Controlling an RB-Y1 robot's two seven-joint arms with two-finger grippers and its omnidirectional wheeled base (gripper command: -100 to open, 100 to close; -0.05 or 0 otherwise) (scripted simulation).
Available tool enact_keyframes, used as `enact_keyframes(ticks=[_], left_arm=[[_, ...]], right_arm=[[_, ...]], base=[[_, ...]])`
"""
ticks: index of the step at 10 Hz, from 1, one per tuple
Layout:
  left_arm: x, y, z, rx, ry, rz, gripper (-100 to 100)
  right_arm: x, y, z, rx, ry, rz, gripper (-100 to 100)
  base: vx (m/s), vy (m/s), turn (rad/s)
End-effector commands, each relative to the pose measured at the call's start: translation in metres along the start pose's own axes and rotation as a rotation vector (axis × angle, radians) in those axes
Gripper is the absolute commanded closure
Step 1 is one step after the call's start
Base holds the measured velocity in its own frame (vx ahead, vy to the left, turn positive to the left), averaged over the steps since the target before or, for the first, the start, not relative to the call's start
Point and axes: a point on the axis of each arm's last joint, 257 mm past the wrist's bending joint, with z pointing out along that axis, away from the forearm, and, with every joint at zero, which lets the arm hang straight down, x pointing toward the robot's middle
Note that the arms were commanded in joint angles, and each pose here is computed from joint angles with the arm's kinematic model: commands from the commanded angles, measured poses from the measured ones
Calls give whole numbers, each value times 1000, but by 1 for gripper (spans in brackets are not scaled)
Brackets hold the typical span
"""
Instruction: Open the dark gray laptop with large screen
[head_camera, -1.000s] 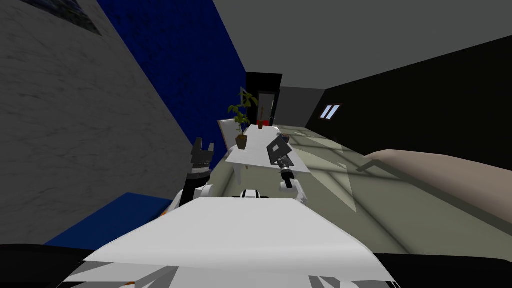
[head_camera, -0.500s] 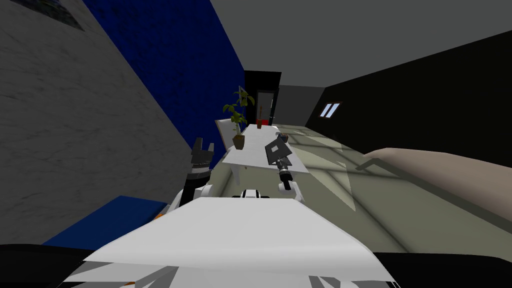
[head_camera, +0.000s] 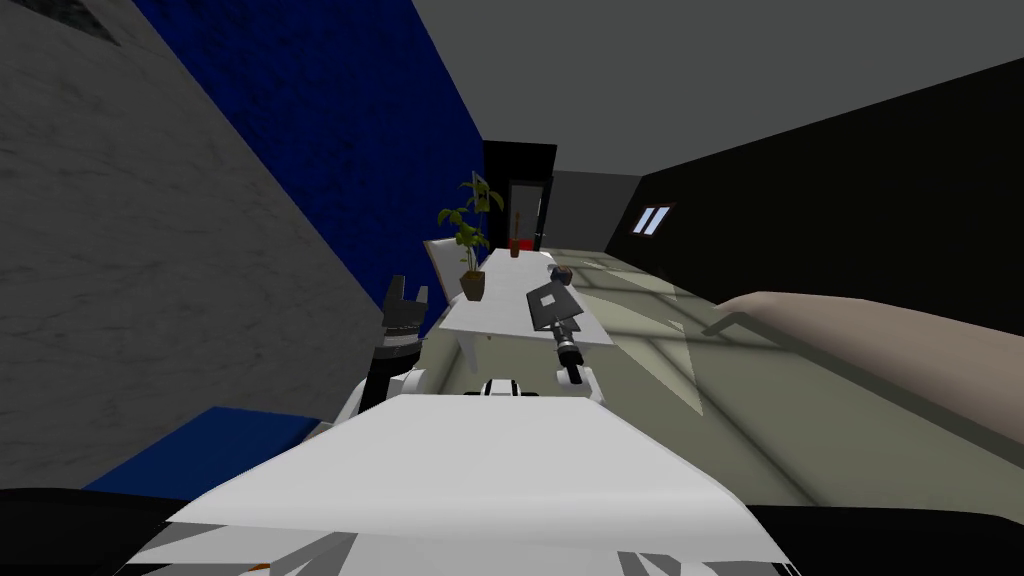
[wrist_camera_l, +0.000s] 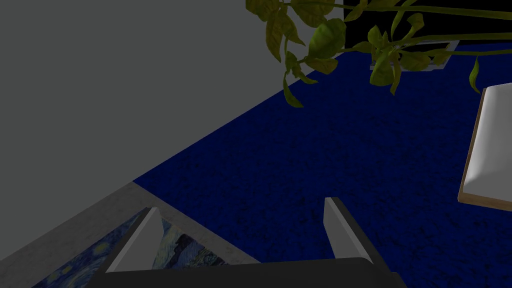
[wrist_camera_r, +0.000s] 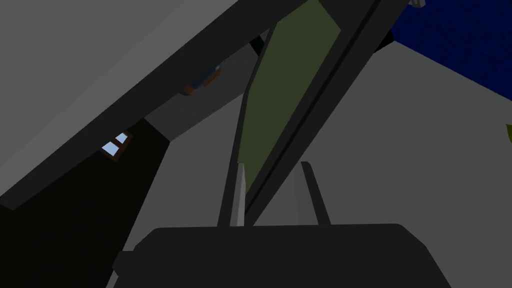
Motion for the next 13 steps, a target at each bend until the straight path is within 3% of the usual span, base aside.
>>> enact_keyframes(ticks=[1,2,9,13], left_arm=[[0,0,0,0,0,0,0],[0,0,0,0,0,0,0],[0,0,0,0,0,0,0],[0,0,0,0,0,0,0]], right_arm=[[27,-5,-7,1,28,88,100],[1,-4,-1,-23,8,57,-100],[-28,-1,-5,-94,38,53,-100],[-40,8,-11,-146,81,67,-100]], base=[[27,-9,-64],[46,29,-142],[54,72,-138],[50,72,-137]])
